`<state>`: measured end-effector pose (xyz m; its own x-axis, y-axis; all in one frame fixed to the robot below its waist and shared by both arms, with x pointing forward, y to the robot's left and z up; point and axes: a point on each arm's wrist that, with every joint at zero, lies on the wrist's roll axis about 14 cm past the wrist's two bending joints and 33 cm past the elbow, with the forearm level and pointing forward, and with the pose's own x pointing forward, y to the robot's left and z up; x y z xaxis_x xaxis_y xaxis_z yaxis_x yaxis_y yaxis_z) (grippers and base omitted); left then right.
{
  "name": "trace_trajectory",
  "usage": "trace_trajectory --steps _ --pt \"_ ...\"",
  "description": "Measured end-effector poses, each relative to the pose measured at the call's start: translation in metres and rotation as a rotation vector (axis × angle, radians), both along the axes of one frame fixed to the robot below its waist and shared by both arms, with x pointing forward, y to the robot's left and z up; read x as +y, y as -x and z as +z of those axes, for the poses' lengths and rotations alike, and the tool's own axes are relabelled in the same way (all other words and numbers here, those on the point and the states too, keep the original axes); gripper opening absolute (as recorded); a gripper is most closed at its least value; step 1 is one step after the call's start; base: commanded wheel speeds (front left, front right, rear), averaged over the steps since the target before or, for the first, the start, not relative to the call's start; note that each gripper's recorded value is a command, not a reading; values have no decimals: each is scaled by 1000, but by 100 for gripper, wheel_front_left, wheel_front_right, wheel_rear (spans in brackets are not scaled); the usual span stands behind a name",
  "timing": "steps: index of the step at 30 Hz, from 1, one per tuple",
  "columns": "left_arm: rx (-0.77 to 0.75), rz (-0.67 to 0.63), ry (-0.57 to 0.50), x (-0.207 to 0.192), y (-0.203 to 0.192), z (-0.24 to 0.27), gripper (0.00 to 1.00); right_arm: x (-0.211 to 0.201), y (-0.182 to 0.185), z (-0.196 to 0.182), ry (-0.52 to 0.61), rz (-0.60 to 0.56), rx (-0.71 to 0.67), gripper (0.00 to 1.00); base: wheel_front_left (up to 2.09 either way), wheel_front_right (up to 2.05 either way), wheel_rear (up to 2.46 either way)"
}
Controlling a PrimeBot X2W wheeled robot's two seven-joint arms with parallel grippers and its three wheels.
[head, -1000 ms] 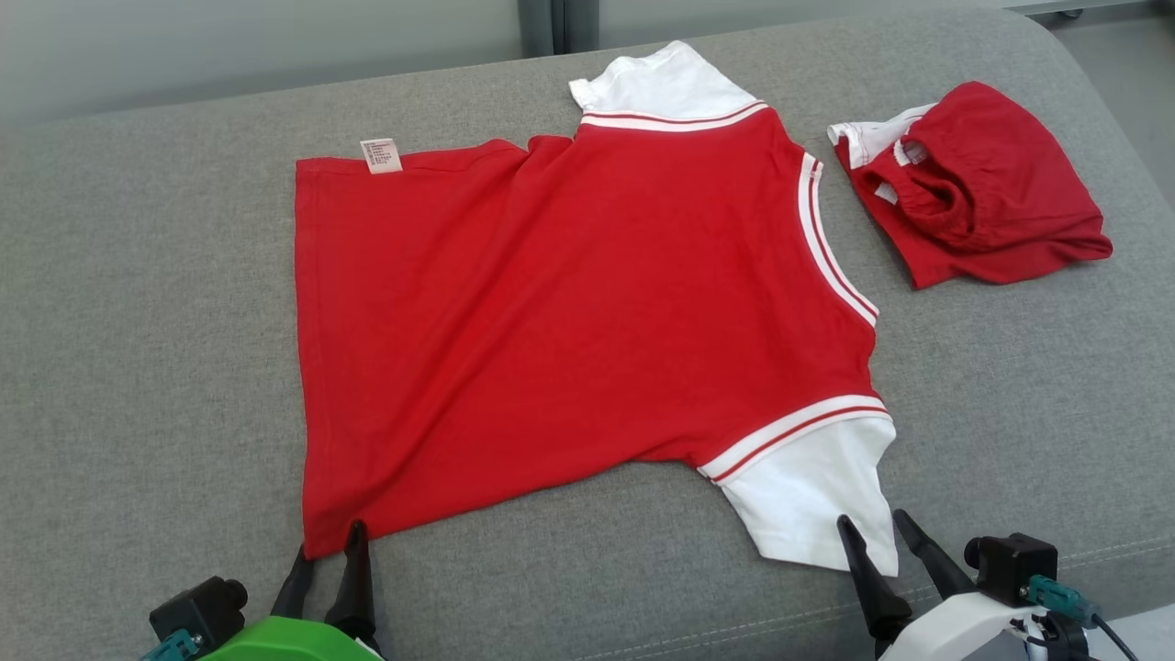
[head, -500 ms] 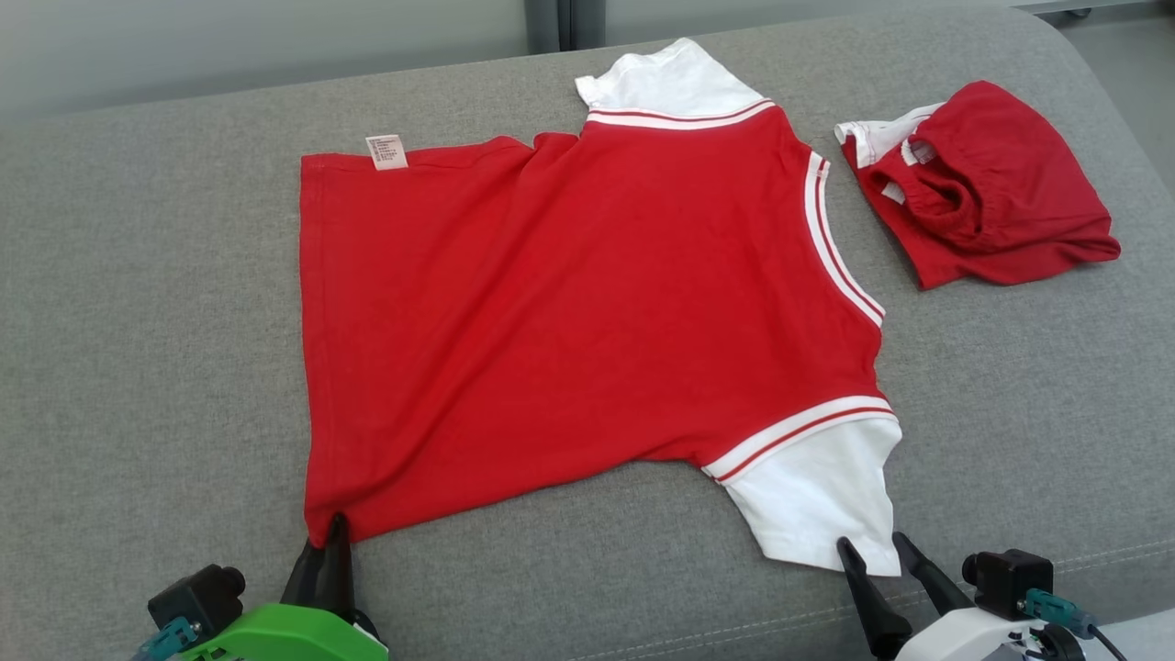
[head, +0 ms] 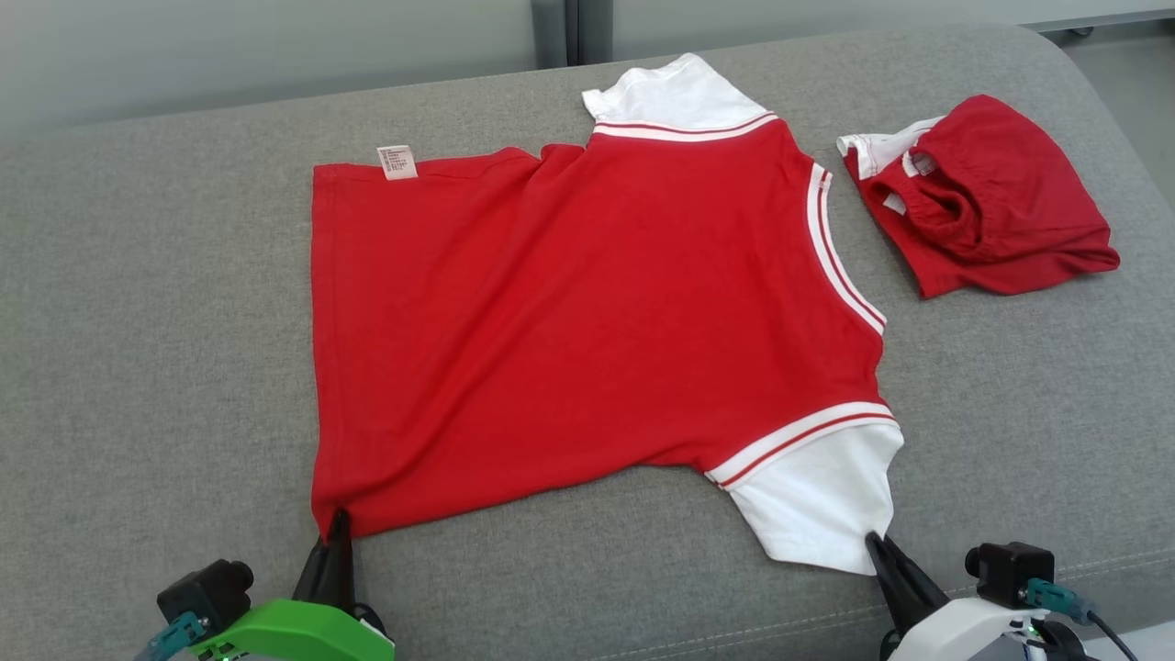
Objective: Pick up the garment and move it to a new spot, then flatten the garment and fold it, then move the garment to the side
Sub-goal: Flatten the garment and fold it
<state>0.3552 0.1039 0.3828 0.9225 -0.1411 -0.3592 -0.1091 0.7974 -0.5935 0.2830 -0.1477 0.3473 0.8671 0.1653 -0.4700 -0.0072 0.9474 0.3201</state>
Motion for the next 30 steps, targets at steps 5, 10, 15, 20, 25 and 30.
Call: trace_trajectory --steps 5,10,15,20,25,30 --pt "-35 11 9 1 -7 8 0 -2 -16 15 -16 -7 -60 0 0 0 0" --pt "-59 10 16 2 -10 14 0 -13 -42 45 -10 -22 -175 0 0 0 0" --pt "-113 2 29 -2 -17 28 0 -20 -64 76 -5 -21 -284 0 0 0 0" --pt "-228 -25 27 -9 -41 61 0 -26 -87 105 6 -14 -382 0 0 0 0" --pt "-279 -48 -2 -9 -62 76 0 -28 -119 132 31 19 -463 0 0 0 0" --pt "-250 -59 -38 -8 -82 73 0 -27 -142 131 57 53 -425 0 0 0 0"
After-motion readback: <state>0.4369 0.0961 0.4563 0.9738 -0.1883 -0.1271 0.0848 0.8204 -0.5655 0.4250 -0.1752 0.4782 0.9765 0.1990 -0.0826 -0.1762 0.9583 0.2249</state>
